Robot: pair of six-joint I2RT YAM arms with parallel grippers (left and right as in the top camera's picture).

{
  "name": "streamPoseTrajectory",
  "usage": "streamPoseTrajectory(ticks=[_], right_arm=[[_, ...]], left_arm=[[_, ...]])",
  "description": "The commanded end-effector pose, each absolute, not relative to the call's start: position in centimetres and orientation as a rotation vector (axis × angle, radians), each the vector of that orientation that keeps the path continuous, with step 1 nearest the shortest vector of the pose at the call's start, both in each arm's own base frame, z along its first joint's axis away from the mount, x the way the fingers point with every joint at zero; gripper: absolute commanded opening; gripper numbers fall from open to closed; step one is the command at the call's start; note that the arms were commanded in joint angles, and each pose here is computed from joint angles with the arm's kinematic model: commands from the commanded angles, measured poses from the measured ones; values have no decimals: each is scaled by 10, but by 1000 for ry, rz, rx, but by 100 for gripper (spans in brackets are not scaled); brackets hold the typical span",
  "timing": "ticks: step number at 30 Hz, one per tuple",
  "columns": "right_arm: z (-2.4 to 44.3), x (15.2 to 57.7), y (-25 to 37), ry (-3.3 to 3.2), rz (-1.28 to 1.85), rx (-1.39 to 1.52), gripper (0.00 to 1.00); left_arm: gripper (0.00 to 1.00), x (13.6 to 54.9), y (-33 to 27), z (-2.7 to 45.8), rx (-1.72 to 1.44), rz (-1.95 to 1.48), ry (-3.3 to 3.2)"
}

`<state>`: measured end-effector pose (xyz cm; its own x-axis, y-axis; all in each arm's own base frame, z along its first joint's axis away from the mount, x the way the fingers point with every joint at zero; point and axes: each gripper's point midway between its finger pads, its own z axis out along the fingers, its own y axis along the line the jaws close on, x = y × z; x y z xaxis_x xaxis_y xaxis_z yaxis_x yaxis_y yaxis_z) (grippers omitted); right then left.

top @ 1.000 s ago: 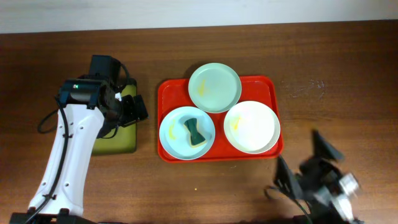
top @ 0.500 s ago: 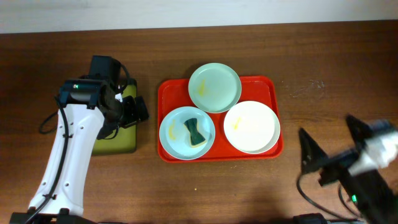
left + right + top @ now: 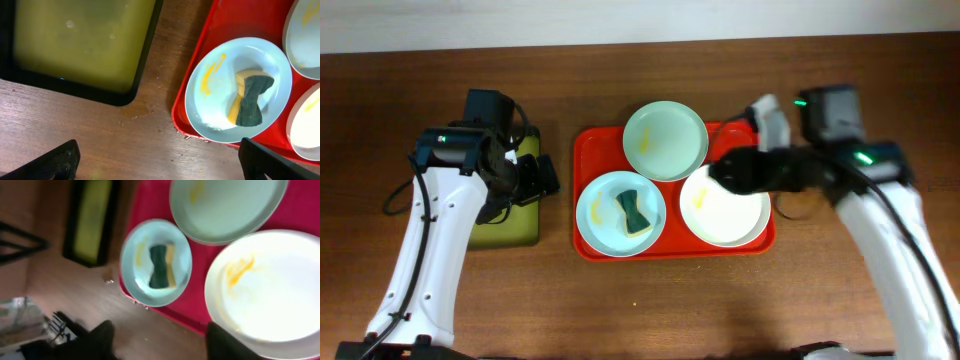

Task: Clean dirty plates on tray and stack at the side
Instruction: 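Move the right gripper to the light blue plate rim and grip it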

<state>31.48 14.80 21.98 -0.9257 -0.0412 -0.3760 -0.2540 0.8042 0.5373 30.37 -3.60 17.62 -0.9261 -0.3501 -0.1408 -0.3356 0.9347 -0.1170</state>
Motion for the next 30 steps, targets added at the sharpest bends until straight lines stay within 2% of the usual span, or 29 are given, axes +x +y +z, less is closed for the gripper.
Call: streamPoseTrajectory(ticks=[1, 7, 11, 13, 14, 21, 30], right_arm=[[176, 323, 181, 2762, 803, -295, 66], [105, 345, 204, 2891, 581, -229, 69], [76, 347, 230, 2899, 563, -317, 83], [66, 346, 233, 2912, 525, -336, 83], [61, 345, 233, 2921, 497, -343, 81], [47, 346, 228, 2941, 404, -347, 44], [30, 345, 225, 2909, 384, -430, 42]], left_arm=[[99, 304, -36, 178, -511, -142, 2931], [99, 304, -36, 177, -511, -141, 2931], [99, 305, -36, 178, -510, -143, 2927], [99, 305, -36, 178, -510, -143, 2927], [99, 305, -36, 178, -510, -143, 2927], [99, 305, -36, 178, -511, -143, 2928], [99, 304, -38, 178, -509, -155, 2930]])
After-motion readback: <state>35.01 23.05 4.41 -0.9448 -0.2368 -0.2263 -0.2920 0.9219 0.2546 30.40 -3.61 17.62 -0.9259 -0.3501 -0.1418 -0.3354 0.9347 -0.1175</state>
